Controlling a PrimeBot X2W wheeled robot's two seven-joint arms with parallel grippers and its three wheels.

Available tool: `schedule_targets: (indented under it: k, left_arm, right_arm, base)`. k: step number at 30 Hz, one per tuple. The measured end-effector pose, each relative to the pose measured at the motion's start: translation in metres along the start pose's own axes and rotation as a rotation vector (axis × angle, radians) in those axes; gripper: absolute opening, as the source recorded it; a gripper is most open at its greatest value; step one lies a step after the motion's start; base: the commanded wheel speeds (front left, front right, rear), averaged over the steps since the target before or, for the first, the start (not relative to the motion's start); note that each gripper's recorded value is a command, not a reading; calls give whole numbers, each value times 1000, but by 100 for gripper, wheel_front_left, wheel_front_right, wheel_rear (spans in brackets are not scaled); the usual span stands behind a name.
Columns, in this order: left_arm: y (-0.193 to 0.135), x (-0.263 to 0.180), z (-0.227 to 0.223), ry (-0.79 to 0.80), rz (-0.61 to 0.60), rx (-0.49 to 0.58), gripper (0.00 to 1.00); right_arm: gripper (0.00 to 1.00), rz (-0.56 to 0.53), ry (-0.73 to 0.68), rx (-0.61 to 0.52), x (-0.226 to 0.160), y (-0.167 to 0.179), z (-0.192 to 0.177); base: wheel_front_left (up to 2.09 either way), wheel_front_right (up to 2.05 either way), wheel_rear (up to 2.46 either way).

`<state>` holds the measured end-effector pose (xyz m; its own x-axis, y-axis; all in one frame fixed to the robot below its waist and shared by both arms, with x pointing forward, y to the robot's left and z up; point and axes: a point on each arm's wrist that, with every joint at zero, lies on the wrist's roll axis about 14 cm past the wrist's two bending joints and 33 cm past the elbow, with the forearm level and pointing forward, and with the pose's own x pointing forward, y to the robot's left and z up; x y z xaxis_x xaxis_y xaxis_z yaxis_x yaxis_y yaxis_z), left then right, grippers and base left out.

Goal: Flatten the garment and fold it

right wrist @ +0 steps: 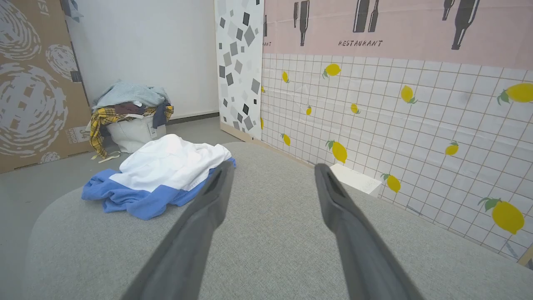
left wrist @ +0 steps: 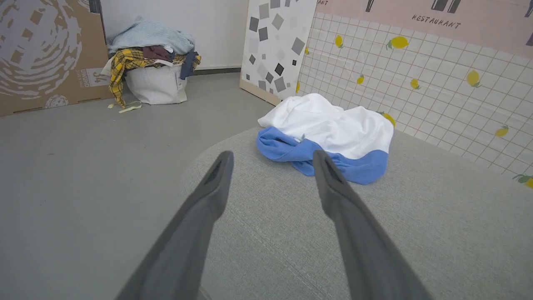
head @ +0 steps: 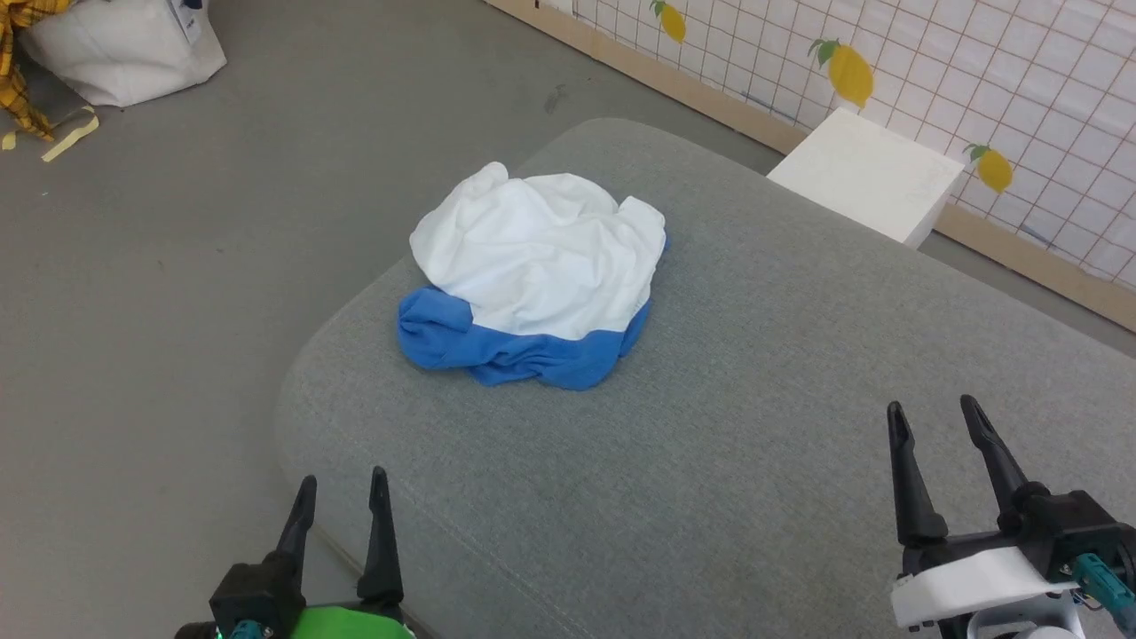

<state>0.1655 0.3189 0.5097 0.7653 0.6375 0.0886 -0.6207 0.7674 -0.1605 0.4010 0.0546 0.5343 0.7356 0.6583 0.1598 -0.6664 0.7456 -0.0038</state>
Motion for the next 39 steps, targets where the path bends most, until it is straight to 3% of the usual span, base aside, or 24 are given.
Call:
schedule_targets:
  k: [6,12,21,30,39]
  left_arm:
    - [-14,19,29,-87,-60,-23,100]
    - [-59,76,108,-236,-256,92,100]
    - [-124,162,161,-247,-417,219,100]
    - [-142,243,94,36,-430,332,100]
    - [-155,265,-43,459,-472,501,100]
  right_arm:
    - [100,-10,8,8,1,-5,-5]
    - [100,-15,17,-6,6,-12,-15]
    - [100,-37,24,-31,25,-31,-25]
    - [100,-108,56,-35,27,-75,-49]
    - [100,-206,151,-31,5,-125,-93]
  base:
    - [0,0,0]
    - [0,0,0]
    - [0,0,0]
    - [0,0,0]
    - [0,0,0]
